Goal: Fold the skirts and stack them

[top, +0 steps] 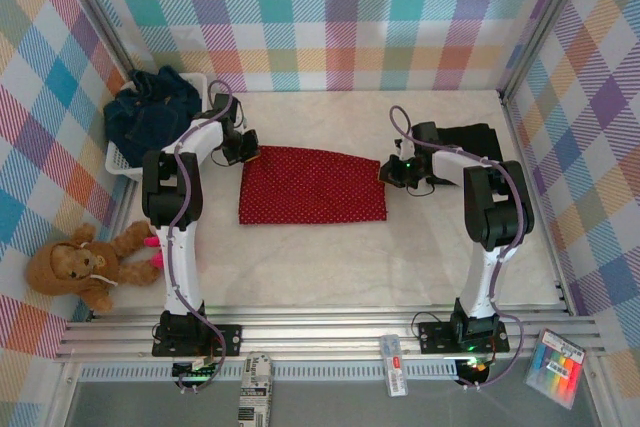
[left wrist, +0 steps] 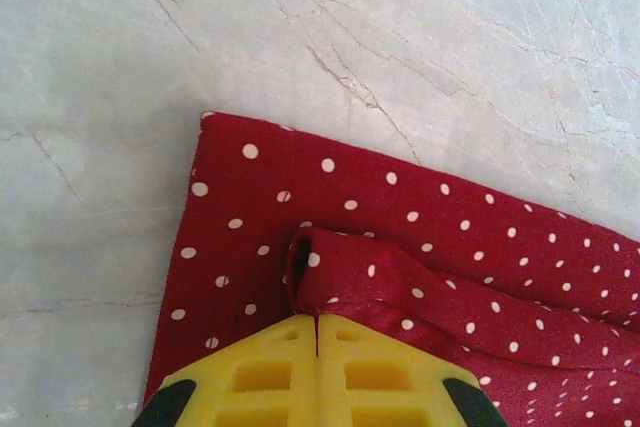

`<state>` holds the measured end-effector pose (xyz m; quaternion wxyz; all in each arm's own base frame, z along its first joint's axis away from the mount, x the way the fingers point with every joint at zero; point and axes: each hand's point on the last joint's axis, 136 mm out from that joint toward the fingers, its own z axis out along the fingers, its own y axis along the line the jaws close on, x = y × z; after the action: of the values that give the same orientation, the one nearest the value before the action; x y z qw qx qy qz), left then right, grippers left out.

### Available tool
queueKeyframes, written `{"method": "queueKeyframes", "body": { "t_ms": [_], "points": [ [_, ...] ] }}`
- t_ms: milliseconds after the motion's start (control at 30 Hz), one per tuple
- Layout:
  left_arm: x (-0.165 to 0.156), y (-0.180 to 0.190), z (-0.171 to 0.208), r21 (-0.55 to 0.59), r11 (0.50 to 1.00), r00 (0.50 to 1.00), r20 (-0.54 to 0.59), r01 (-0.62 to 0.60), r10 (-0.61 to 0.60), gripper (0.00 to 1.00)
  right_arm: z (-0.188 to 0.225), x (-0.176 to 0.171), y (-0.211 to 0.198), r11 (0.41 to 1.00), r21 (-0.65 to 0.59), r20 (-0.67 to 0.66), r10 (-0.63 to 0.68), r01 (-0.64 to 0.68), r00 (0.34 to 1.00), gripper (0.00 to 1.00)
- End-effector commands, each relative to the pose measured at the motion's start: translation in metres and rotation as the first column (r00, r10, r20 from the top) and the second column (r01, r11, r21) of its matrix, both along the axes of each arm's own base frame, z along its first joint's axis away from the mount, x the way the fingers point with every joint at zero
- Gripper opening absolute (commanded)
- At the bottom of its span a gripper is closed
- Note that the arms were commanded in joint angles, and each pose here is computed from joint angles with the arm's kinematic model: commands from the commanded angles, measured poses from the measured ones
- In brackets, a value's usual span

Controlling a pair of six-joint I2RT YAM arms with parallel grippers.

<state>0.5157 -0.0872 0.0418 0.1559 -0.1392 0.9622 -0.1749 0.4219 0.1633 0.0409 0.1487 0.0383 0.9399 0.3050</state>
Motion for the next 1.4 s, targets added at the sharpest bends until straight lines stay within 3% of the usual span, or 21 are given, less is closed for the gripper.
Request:
{"method": "queueKeyframes", "body": {
  "t_ms": [0, 267, 767, 1100, 1367],
  "points": [
    [0.001, 0.006, 0.029, 0.018, 1.0, 0.997, 0.072, -0.019, 0.017, 0.0, 0.025, 0.006, -0.001, 1.0, -0.021, 0.096, -0.001, 0.003, 0.995, 0.02],
    [-0.012, 0.018, 0.084, 0.027, 0.995, 0.968, 0.232, -0.099, 0.09, 0.0, 0.068, -0.002, -0.004, 1.0, 0.012, 0.255, -0.017, 0.015, 0.967, 0.0],
    [-0.044, 0.037, 0.193, -0.05, 0.97, 0.846, 0.48, -0.237, 0.231, 0.0, 0.139, 0.009, -0.001, 0.998, 0.069, 0.487, -0.038, 0.005, 0.872, 0.0],
    [-0.028, 0.033, 0.191, -0.033, 0.976, 0.86, 0.469, -0.213, 0.204, 0.0, 0.125, 0.021, 0.001, 0.998, 0.056, 0.457, -0.03, 0.005, 0.889, 0.0],
    [-0.017, 0.036, 0.153, 0.002, 0.972, 0.899, 0.382, -0.235, 0.216, 0.0, 0.1, 0.035, 0.001, 1.0, 0.019, 0.395, -0.012, 0.005, 0.919, 0.0]
  ]
}}
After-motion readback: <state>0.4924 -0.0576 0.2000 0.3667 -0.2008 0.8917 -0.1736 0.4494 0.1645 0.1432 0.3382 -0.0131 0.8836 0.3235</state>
